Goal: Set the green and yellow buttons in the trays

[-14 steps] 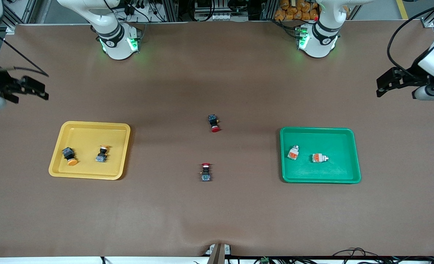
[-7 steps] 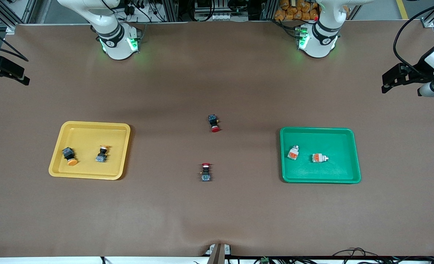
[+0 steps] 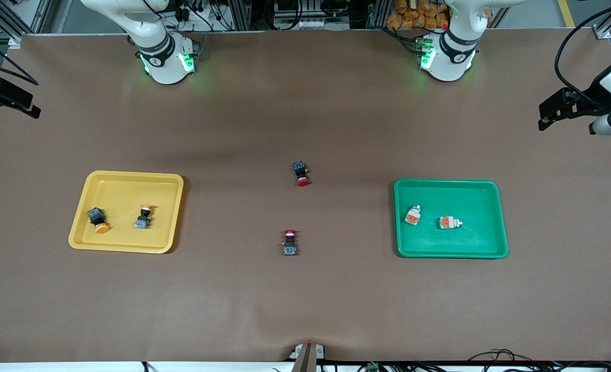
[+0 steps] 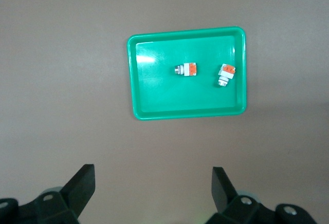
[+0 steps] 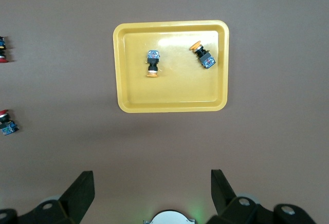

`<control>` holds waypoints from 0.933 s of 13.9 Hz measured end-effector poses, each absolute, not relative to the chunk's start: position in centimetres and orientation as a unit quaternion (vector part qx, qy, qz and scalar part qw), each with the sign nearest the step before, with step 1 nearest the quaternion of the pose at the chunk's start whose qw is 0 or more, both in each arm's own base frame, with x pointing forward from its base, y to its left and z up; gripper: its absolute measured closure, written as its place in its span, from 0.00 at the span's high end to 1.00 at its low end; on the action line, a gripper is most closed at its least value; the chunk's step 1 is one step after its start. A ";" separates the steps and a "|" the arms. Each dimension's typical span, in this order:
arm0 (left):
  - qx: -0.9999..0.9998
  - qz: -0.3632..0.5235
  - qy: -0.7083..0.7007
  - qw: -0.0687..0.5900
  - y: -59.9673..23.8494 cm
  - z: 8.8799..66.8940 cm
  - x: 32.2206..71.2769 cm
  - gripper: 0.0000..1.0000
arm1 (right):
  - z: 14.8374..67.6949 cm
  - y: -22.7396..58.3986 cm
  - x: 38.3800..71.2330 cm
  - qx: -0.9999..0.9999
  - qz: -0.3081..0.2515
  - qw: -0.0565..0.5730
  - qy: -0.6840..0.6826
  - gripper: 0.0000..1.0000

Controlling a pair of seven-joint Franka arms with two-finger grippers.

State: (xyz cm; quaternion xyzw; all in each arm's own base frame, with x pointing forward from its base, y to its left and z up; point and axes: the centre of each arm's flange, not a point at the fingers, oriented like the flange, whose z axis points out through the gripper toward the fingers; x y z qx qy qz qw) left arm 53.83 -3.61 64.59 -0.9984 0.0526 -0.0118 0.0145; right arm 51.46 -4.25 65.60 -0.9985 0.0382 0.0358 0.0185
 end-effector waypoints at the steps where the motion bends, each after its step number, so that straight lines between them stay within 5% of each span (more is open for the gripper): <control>1: -0.999 -0.012 0.050 0.015 -3.6 64.6 53.8 1.00 | 65.6 -4.2 51.5 -0.998 0.036 0.019 0.038 1.00; 13: -1.000 -0.002 0.024 -0.014 -3.2 64.5 53.6 1.00 | 65.5 -4.2 51.5 -0.998 0.037 0.018 0.038 1.00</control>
